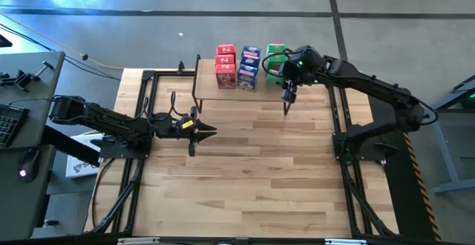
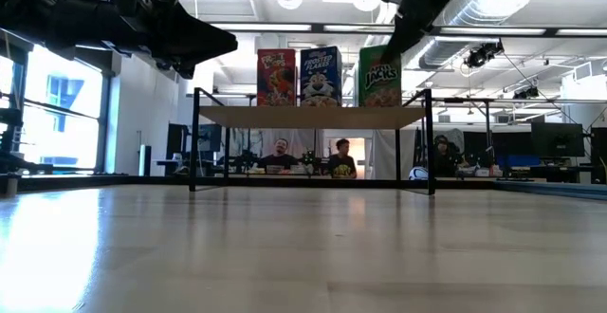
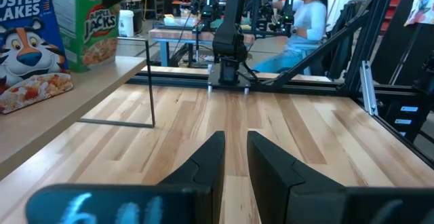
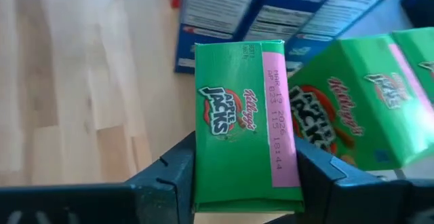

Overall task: Stack cereal on shelf
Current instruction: Put the green cereal box in front of the other green cereal box on the shelf

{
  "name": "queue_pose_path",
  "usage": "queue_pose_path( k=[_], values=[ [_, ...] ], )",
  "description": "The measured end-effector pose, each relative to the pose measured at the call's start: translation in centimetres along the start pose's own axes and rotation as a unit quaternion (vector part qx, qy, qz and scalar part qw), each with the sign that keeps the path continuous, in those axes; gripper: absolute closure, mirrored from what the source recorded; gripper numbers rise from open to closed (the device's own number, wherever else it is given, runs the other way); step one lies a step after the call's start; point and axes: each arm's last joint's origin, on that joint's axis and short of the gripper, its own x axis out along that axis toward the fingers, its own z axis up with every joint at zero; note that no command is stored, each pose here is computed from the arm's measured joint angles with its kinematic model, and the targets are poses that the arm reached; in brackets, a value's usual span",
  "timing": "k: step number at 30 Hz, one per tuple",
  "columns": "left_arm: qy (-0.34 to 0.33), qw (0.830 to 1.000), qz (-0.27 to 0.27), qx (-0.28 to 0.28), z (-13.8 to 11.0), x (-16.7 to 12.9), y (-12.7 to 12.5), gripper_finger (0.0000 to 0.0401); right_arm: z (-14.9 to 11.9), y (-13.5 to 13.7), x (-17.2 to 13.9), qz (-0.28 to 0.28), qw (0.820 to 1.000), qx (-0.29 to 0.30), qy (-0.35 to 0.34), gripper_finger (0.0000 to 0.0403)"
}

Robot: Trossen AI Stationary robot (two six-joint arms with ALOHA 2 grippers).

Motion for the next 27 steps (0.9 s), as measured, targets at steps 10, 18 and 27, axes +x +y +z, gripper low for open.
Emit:
queue_pose_path(
  k=[10, 18, 27],
  values=[
    [0.000, 1.000, 0.000, 0.000, 0.0, 0.0, 0.0, 0.0348, 0.5, -0.4, 0.0, -0.051, 0.999, 0.008, -0.013, 0.0176],
    [0.000, 1.000, 0.000, 0.000, 0.0, 0.0, 0.0, 0.0348, 0.7, -0.6, -0.3, -0.075, 0.997, 0.004, -0.024, 0.0166],
    [0.000, 1.000, 0.000, 0.000, 0.0, 0.0, 0.0, 0.0348, 0.8, -0.7, -3.6, -0.110, 0.991, 0.012, -0.074, 0.0167]
  ],
)
